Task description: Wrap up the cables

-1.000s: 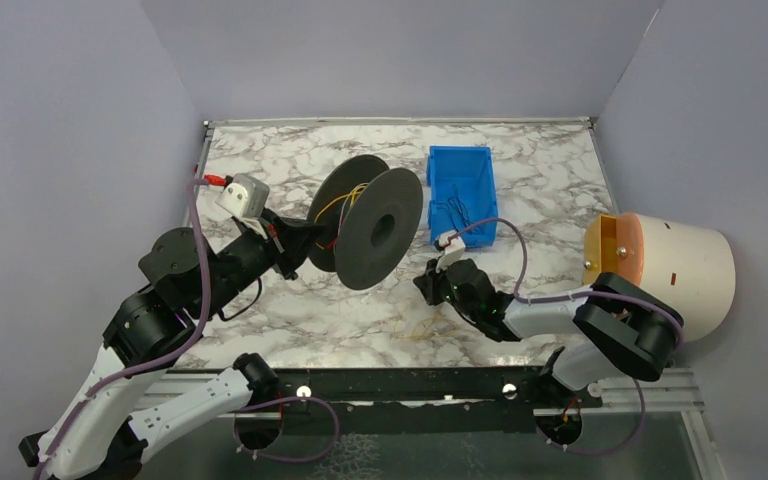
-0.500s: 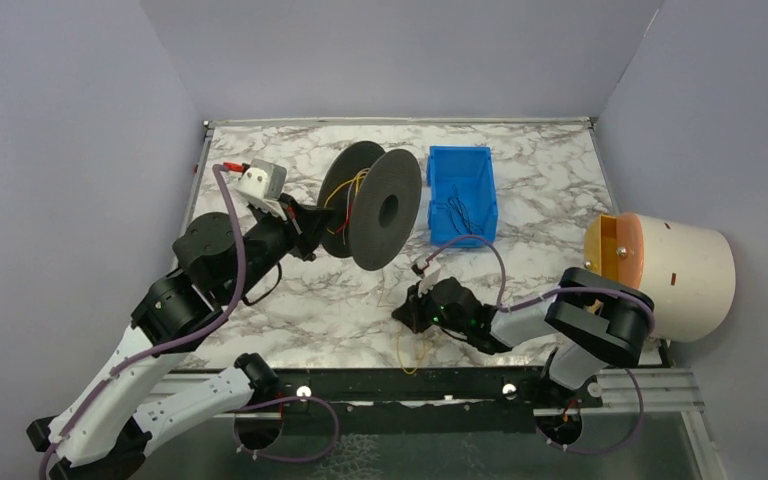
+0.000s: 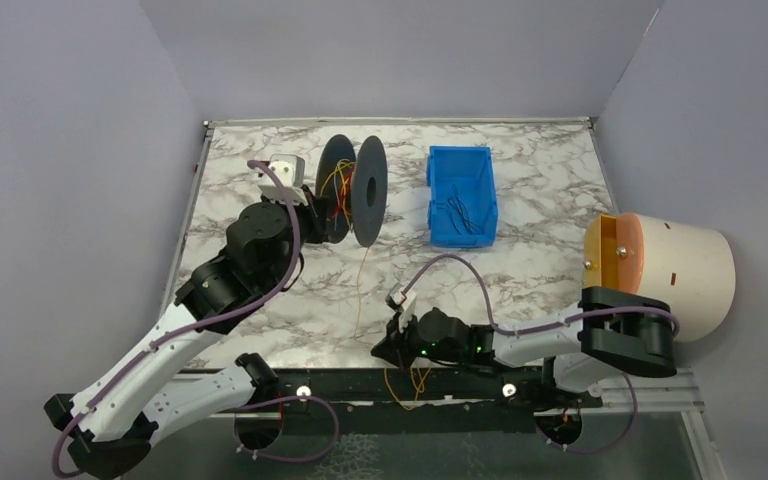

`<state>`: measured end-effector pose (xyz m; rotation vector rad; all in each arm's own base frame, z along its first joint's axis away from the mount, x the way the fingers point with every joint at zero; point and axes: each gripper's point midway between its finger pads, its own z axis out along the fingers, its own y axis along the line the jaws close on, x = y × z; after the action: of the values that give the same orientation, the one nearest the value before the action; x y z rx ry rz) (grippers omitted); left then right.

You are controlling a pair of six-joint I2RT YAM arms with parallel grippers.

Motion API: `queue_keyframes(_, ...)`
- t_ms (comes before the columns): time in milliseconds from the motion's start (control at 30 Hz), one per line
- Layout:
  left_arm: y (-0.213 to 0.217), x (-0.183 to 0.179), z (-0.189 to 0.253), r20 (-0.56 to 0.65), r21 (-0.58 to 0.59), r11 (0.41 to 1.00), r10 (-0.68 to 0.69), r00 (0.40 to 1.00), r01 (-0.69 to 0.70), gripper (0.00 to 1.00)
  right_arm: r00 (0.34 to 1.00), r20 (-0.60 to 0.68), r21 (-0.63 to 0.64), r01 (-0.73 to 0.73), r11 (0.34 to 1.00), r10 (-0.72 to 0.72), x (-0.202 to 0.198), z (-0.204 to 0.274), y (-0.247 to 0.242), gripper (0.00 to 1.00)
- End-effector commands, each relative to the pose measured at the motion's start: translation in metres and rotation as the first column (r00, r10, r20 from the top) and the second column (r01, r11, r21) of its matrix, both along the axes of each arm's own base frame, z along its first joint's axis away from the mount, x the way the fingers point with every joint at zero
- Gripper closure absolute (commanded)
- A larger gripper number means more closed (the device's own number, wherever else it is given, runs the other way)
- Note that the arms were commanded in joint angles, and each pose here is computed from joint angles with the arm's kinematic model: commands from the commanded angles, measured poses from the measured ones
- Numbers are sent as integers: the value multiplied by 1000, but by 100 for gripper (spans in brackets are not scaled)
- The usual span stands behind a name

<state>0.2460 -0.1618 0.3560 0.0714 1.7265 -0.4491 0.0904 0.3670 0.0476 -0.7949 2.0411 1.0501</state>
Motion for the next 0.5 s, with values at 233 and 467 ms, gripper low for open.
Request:
queue_keyframes(233,14,39,-14,50,120,971,201,978,-206,100,992,107,71,-74,995,66,-18,83,14,99)
queue_keyframes(467,8,48,-58,-15,260,945,207,978,-196,100,981,189,112,-59,992,37,-10,141,8,99)
